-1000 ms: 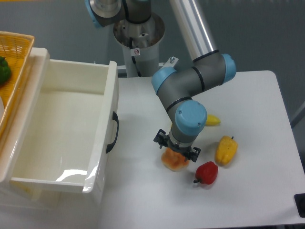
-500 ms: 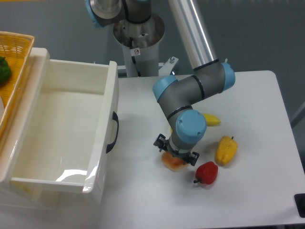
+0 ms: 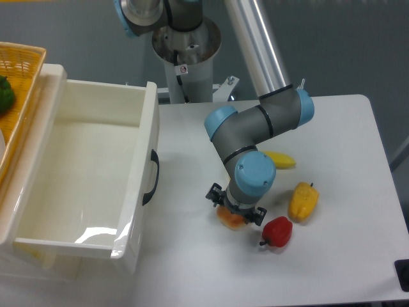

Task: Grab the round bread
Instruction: 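Close the gripper fingers on the bread bun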

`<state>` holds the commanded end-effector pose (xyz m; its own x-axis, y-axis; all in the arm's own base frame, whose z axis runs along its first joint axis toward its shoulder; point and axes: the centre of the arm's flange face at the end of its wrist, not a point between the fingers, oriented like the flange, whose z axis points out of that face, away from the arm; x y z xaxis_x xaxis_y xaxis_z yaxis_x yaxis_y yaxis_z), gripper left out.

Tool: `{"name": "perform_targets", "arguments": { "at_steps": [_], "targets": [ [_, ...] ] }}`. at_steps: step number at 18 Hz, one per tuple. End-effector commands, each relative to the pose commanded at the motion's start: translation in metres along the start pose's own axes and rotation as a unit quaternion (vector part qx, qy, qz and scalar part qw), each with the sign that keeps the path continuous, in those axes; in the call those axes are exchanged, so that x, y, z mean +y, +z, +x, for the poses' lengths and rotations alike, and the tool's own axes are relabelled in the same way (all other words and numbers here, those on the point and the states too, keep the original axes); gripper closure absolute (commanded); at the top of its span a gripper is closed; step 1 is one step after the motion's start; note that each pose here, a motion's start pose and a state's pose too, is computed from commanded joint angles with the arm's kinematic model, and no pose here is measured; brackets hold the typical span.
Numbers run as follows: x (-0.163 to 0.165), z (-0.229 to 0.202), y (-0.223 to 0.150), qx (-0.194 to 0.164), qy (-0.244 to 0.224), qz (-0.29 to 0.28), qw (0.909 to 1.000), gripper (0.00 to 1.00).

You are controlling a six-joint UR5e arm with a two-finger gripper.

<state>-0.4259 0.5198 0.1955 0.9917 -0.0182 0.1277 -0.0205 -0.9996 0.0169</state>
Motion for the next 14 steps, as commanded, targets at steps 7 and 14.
{"name": "perform_targets", "arguments": {
  "at_steps": [7, 14],
  "targets": [
    [0.0003, -0.0010, -0.0022, -0.001, -0.001, 0.001, 1.0000, 0.93],
    [-0.0005, 0.0003, -0.0041, -0.001, -0.012, 0.003, 0.9999, 1.00]
  ]
}}
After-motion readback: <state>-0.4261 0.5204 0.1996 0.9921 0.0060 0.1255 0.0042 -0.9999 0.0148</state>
